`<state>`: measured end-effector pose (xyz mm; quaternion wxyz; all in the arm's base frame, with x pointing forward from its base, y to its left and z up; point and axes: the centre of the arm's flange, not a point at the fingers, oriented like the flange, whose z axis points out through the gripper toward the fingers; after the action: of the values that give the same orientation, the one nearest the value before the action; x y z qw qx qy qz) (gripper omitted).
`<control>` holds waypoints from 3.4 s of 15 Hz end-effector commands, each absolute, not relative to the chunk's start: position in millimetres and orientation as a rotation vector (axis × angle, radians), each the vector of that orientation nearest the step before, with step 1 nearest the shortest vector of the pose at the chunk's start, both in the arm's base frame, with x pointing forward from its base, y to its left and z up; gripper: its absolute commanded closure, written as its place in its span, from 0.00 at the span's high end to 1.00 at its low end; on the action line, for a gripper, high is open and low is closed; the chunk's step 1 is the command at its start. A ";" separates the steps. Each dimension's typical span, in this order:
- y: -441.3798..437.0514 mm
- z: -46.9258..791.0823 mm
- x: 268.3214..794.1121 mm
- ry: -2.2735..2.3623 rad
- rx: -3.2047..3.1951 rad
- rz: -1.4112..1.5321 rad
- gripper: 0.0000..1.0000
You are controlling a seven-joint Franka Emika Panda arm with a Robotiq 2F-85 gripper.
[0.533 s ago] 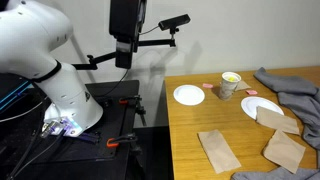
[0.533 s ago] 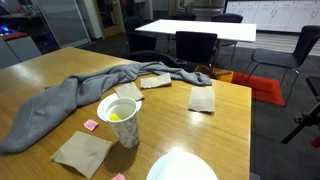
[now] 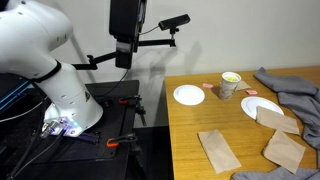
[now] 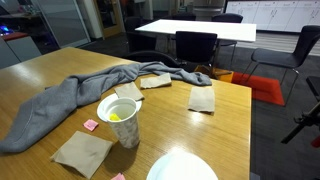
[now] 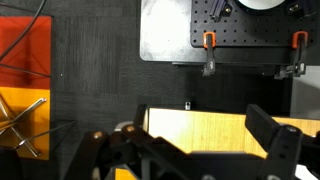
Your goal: Take the marker out of the cup and put it on the table
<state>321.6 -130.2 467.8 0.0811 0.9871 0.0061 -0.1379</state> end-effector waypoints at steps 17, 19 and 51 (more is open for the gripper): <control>-42.3 455.4 502.7 0.520 2.907 0.185 1.00; -24.7 453.2 522.1 0.612 2.892 0.244 1.00; 197.8 290.8 604.0 0.962 2.939 0.169 1.00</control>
<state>586.7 184.1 305.6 0.0167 0.9483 0.3112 0.0595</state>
